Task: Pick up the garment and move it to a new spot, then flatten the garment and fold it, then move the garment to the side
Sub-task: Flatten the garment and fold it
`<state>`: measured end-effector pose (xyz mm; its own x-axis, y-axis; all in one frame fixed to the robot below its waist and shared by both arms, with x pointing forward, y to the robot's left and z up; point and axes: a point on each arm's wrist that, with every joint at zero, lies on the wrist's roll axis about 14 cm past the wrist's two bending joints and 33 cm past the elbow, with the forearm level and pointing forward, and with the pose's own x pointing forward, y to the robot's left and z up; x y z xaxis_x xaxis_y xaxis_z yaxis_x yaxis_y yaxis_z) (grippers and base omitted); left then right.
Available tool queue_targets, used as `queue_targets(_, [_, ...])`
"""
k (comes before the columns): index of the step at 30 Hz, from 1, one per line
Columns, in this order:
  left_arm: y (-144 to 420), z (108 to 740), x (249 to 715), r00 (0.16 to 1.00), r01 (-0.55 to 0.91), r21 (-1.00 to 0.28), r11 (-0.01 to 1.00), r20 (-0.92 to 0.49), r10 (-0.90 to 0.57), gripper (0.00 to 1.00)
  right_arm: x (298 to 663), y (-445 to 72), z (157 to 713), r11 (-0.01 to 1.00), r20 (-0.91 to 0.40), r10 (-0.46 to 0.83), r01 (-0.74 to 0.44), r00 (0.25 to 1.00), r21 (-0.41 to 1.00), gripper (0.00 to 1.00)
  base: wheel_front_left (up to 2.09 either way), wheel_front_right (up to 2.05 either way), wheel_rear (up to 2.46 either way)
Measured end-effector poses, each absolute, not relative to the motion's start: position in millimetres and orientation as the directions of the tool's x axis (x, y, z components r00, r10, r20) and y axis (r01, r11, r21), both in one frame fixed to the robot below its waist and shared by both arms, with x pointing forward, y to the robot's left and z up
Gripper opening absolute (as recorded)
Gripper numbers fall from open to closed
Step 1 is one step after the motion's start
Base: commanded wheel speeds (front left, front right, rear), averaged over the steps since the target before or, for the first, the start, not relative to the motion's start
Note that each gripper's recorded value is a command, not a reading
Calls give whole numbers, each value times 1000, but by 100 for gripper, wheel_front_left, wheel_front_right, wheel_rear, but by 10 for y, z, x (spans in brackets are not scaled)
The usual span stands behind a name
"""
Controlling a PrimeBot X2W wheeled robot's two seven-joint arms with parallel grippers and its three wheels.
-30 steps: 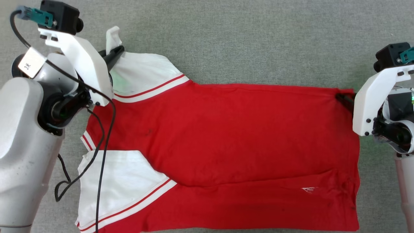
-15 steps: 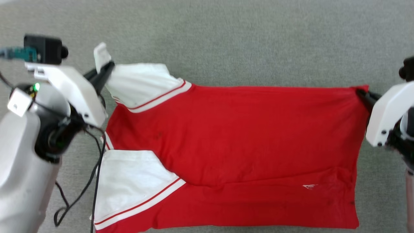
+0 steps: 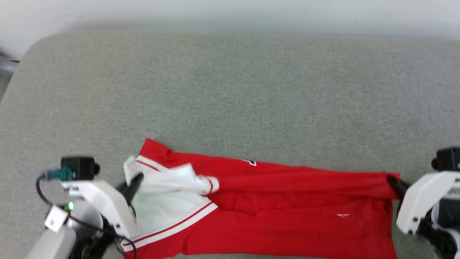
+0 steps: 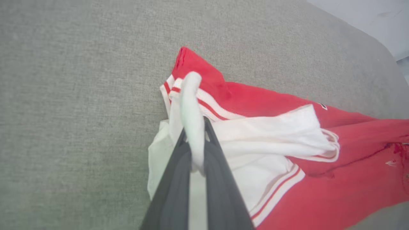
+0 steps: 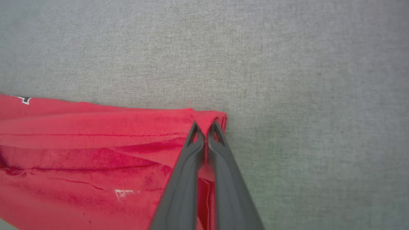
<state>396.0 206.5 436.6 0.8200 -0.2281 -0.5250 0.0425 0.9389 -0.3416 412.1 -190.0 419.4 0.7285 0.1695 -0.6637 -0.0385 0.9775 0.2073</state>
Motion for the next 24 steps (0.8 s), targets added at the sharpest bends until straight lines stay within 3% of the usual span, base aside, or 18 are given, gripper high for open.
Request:
queue_targets(8, [2076, 4096, 3441, 781, -43, -374, 927, -591, -202, 0, 3718, -1912, 3977, 968, -701, 166, 20, 693, 248, 0, 0, 0, 0])
queue_targets(9, [2057, 4067, 3398, 774, -45, -377, 925, -598, -206, 0, 3671, -1906, 3943, 967, -707, 168, 25, 686, 254, 7, 0, 0, 0])
queue_targets(10, [2025, 4032, 3359, 767, -47, -382, 923, -606, -212, 0, 3622, -1901, 3903, 966, -716, 170, 31, 678, 258, 37, 0, 0, 0])
queue_targets(11, [1989, 4003, 3327, 762, -47, -390, 920, -610, -220, 30, 3572, -1891, 3864, 965, -722, 171, 35, 671, 261, 100, 0, 0, 0])
queue_targets(12, [1961, 3990, 3315, 764, -48, -398, 916, -606, -223, 53, 3538, -1874, 3834, 962, -722, 175, 40, 669, 270, 100, 0, 0, 0])
queue_targets(13, [1941, 3979, 3312, 767, -53, -406, 912, -602, -223, 100, 3516, -1849, 3817, 959, -720, 181, 41, 670, 280, 100, 0, 0, 0])
queue_targets(19, [1885, 3959, 3337, 799, -52, -414, 909, -563, -212, 100, 3525, -1767, 3867, 948, -649, 183, 42, 738, 314, 100, 0, 0, 0])
queue_targets(24, [1981, 4286, 3594, 906, -7, -354, 935, -399, -145, 100, 3670, -1799, 4144, 946, -520, 152, 28, 841, 322, 100, 0, 0, 0])
